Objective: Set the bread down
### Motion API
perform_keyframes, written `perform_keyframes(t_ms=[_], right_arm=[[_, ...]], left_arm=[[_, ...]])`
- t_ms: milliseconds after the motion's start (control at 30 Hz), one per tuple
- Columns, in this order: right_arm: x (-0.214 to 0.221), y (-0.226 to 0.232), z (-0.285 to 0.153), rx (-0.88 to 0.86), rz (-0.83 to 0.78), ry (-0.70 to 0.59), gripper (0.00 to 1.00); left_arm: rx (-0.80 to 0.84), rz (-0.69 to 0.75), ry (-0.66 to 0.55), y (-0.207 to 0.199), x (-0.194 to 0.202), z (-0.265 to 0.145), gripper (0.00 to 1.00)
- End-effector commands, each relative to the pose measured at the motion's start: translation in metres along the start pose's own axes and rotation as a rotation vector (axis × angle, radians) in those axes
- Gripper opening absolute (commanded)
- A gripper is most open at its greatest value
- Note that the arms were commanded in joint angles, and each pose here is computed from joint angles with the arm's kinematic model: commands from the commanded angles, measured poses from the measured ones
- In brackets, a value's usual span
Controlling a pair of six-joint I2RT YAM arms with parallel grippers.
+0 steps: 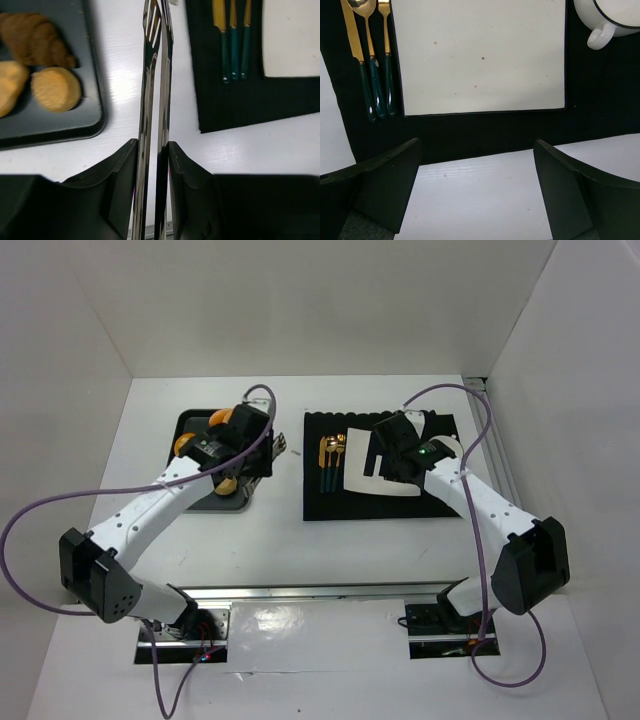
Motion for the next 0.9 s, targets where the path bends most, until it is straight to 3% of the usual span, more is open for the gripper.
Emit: perform_keyframes(t_ms=[0,100,333,400,867], right_arm=[[-0.02,0.008,-0.005,-0.025,0.022,-0.076,1.0],[-0.018,0.013,-0.004,-0.039,0.014,-0.072,1.0],[-0.018,0.015,-0.001,-0.049,0.005,-0.067,1.0],[-0.018,0.014,-0.001,-0.048,-0.004,-0.067,1.0],[-0.019,0.019,0.003,-0.061,-0.018,-0.052,1.0]], left_arm=[[-0.128,-0.074,0.028,0.026,-0.007,-0.023,0.41],[-0.199,-0.161,0.003,0.041,-0.021,-0.035,0.41],[-0.332,-0.208,0.021,0.062,-0.045,-0.02,0.45],[-0.335,-0.222,0.034,0.073,-0.05,-0.017,0.49],[-0.22,-0.319,0.025,0.105,-0.083,0.031,0.51]])
Point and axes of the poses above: each gripper's point midway between its finger pads, its own z axis out along the fingers, its own y axis along the line the jaws close on, x = y × z, the point moved 8 cm from there along -z, back along the fingers, and after that the axes turned 6 degrees about -z, right-handed, at the moved point
